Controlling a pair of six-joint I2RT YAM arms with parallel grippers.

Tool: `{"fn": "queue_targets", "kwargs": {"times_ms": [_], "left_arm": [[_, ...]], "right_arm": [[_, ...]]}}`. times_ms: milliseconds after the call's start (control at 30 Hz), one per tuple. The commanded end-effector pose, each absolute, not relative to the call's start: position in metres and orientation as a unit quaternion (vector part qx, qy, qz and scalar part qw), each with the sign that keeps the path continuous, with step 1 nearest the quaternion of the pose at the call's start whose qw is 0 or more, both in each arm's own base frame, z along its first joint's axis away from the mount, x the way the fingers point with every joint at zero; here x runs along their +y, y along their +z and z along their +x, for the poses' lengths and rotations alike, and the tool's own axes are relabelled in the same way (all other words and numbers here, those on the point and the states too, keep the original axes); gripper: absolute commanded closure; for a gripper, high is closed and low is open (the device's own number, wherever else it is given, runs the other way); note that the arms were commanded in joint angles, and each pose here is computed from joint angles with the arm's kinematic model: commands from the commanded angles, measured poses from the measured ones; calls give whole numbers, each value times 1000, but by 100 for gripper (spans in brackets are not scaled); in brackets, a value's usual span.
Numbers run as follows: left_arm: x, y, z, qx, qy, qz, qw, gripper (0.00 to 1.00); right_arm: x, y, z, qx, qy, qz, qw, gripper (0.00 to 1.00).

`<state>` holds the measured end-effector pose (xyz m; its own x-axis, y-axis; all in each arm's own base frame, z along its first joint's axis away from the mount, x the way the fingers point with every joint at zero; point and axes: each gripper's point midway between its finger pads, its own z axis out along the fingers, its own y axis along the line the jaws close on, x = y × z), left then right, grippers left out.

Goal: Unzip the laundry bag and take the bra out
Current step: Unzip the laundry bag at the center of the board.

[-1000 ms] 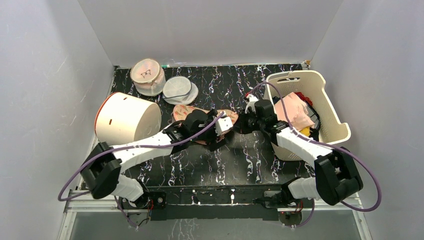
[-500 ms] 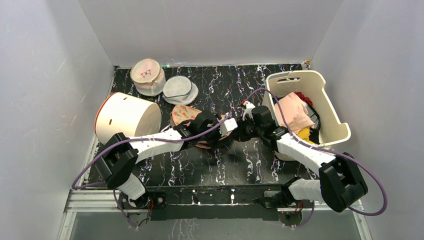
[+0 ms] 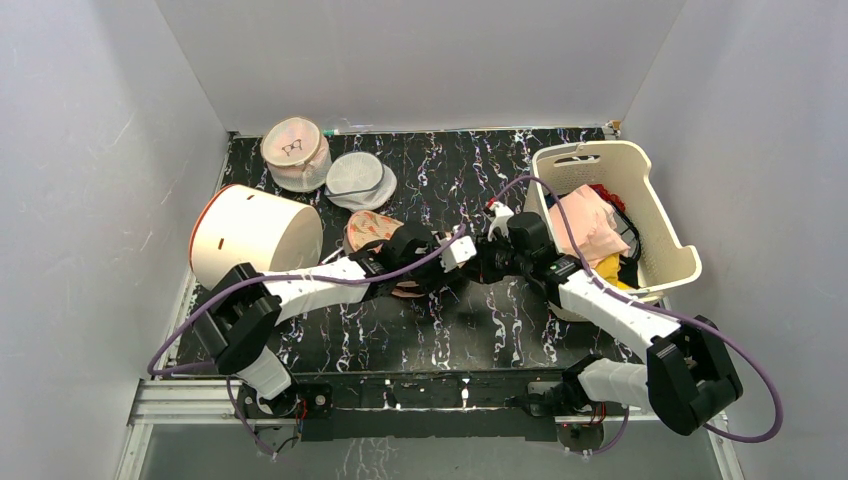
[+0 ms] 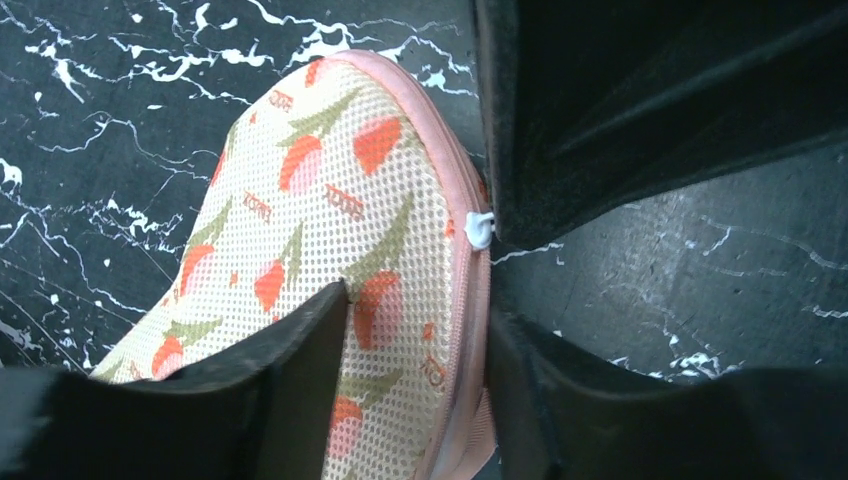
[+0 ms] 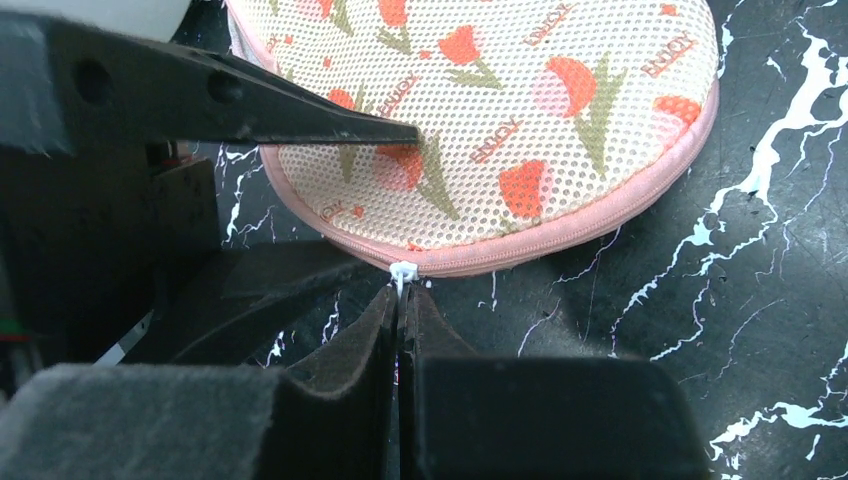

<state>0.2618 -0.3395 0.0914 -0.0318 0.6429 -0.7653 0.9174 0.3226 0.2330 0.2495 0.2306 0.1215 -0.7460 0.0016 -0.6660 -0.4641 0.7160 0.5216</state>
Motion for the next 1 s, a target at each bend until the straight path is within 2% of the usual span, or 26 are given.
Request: {"fn": "queue_targets", "kwargs": {"times_ms": [0,133,200,300,500,700,967], "left_arm": [[-343,95,263,686,-160,573,418,60],[-335,96,265,682,-138,582,422,78],[-332,96,265,682,-132,587,417,90],[-330,93,262,677,-130,599,406,100],[-324,80,234,648,-165,641,376,100],[-315,71,205,592,-195,693,362,100],[-308,57,188,554,-195,732,345,100]], "right_arm": [[233,128,255,856,352,-147,349,100],[220,113,260,875,304,-147,346,100],[212,108,263,884,280,-148,345,100],[196,101,271,897,233,-134,350,100],[164,91,297,914,160,-115,356,100],[139,82,333,919,51,-193,340,100],[150,98,368,867,33,-309,390,100]]}}
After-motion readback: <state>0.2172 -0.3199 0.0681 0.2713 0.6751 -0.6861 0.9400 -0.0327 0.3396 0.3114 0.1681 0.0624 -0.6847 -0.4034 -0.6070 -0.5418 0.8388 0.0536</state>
